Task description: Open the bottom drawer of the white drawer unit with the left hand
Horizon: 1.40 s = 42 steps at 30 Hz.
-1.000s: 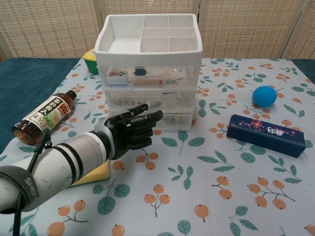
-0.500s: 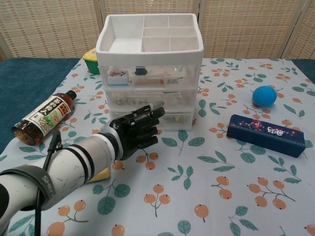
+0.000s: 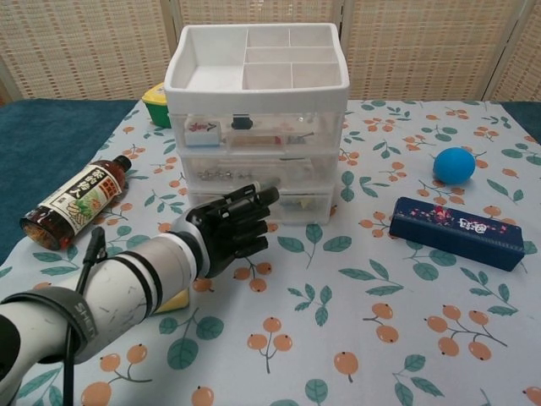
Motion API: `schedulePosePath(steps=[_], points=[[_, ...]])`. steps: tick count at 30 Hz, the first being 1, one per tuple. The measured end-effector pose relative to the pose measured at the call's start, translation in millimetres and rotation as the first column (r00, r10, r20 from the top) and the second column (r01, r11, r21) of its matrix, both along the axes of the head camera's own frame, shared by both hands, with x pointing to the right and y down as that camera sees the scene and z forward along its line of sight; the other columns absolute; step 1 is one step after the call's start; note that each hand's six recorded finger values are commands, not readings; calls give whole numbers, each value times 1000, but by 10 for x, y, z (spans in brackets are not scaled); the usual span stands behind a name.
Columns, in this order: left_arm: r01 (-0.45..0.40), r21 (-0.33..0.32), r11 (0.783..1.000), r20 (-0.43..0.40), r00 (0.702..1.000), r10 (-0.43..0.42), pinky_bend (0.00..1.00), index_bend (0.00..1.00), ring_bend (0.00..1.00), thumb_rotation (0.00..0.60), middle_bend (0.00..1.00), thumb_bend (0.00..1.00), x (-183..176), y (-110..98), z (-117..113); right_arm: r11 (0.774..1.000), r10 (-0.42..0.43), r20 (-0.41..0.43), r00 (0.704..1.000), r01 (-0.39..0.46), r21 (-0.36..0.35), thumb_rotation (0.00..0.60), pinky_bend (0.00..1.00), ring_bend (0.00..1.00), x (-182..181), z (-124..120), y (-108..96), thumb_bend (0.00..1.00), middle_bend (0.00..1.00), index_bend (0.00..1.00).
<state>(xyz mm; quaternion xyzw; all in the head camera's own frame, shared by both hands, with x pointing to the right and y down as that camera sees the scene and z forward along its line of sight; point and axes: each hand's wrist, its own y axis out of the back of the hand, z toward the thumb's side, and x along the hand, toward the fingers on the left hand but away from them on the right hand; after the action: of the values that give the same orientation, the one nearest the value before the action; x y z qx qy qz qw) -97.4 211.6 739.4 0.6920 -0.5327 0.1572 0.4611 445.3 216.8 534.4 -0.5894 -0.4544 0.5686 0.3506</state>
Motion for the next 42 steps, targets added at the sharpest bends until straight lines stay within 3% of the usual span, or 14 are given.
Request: schedulePosePath(steps=[17,42], points=[[8,4,1000,-28,1000,-8,1000,217,1000,600,1000,448,81,-99,-23,1000,11,-3,1000,-11,-2,600,116,49,21,1,17,251,75,0],[12,-13,1000,-13,1000,-12,1000,376,1000,600,1000,447,14,-107,26,1000,18,1,1000,-18,-8,600,116,49,38,26,36,253,75,0]])
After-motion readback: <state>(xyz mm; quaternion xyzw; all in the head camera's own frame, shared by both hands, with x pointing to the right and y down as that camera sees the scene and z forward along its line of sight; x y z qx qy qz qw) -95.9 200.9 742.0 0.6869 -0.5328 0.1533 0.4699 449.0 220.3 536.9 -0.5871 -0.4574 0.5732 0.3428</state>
